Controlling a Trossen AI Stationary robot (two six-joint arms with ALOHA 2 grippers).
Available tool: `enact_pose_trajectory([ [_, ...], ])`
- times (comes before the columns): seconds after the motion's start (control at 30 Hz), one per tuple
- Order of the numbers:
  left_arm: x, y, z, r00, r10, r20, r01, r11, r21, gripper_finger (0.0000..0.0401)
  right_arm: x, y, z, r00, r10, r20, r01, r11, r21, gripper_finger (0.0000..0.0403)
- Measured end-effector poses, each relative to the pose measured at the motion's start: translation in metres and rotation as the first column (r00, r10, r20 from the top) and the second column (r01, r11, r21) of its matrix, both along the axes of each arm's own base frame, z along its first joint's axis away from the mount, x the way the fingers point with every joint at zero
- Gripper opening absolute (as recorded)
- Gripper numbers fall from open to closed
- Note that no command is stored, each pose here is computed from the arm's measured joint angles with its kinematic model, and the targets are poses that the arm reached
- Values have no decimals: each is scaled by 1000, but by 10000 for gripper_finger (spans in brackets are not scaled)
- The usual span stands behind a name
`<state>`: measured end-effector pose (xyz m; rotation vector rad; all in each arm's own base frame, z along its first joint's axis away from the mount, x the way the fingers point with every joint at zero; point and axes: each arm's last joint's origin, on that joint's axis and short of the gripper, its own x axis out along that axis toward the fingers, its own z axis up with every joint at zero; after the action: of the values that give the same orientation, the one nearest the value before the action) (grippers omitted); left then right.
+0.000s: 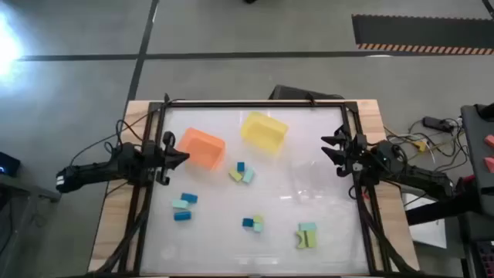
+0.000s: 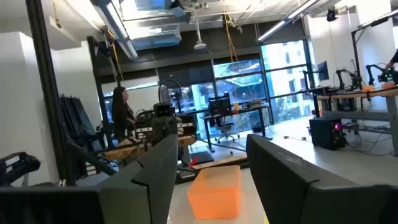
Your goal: Sort & place blocks by color
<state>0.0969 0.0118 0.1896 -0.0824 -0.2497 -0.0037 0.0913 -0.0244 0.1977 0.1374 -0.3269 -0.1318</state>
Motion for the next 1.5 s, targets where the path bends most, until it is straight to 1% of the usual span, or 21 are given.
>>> enact_pose_trajectory([
  [1.33, 0, 0, 0, 1000, 0, 0, 0, 1000, 0, 0, 0, 0, 0, 1000, 0, 0, 0, 1000, 0, 183],
  [1.4, 0, 0, 0, 1000, 0, 0, 0, 1000, 0, 0, 0, 0, 0, 1000, -10, 0, 10, 1000, -15, 183],
  [1.5, 0, 0, 0, 1000, 0, 0, 0, 1000, 0, 0, 0, 0, 1, 999, -33, 0, 33, 997, -65, 183],
])
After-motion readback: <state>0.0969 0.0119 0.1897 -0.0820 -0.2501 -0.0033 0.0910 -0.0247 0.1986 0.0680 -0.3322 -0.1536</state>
